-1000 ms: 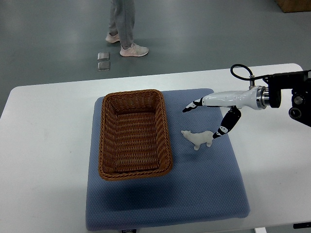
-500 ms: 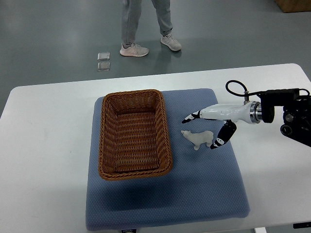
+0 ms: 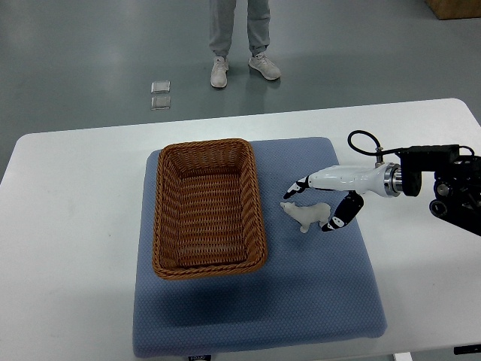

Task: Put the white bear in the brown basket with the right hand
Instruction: 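Lower the right hand around the polar bear and close the fingers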

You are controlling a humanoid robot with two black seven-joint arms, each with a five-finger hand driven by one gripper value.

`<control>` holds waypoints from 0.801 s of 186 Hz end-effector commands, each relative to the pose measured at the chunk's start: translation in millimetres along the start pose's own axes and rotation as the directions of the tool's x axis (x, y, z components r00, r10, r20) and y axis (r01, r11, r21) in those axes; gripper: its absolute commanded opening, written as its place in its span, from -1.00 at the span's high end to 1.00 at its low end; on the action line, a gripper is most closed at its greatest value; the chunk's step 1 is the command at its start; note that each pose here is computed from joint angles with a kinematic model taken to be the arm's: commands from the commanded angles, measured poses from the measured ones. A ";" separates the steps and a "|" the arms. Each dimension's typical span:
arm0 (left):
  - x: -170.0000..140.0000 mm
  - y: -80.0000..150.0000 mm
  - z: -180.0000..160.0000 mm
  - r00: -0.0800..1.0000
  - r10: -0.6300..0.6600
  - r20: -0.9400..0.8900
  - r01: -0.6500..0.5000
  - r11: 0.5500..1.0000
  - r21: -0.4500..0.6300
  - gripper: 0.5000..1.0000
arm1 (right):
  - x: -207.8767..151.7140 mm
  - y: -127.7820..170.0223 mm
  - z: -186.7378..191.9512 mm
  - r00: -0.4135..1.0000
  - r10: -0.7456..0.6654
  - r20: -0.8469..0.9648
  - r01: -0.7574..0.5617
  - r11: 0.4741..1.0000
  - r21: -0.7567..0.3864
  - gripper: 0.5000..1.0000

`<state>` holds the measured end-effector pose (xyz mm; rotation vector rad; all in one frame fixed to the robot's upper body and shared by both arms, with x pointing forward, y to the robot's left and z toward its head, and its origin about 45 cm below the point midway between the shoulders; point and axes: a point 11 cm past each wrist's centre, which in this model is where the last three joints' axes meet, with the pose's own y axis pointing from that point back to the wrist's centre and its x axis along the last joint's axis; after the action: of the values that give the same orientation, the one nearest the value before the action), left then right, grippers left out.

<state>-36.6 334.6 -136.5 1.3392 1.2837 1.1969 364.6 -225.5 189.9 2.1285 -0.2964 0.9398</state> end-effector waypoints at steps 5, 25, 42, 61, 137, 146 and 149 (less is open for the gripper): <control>0.0 0.0 0.0 1.000 0.000 -0.001 0.000 1.000 0.000 -1.00 | -2.9 -2.8 -0.5 1.000 -0.003 0.007 0.003 1.000 0.003 -0.24; 0.0 0.0 0.0 1.000 0.000 0.001 0.000 1.000 0.000 -1.00 | -5.7 -7.2 -4.0 1.000 -0.002 0.011 0.002 1.000 0.015 -0.20; 0.0 0.0 0.0 1.000 0.000 0.001 0.000 1.000 0.000 -1.00 | -9.7 -7.8 -3.7 1.000 -0.006 0.018 0.006 1.000 0.015 -0.19; 0.0 0.0 0.0 1.000 0.000 0.001 0.000 1.000 0.000 -1.00 | -9.4 -8.3 -4.1 1.000 -0.002 0.016 0.002 1.000 0.016 -0.14; 0.0 0.0 0.0 1.000 0.000 0.001 0.000 1.000 0.000 -1.00 | -9.1 -10.2 -1.5 1.000 -0.002 0.013 0.003 1.000 -0.006 0.85; 0.0 0.0 0.0 1.000 0.000 -0.001 0.000 1.000 0.000 -1.00 | -8.3 -9.7 -1.3 1.000 -0.001 0.013 0.001 1.000 -0.005 0.90; 0.0 0.0 0.0 1.000 0.000 -0.001 0.000 1.000 0.000 -1.00 | -8.2 -9.2 -0.8 1.000 -0.001 0.013 0.001 1.000 -0.007 0.92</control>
<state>-36.6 334.6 -136.5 1.3388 1.2834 1.1966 361.7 -218.8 177.5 2.1296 -0.3011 0.9208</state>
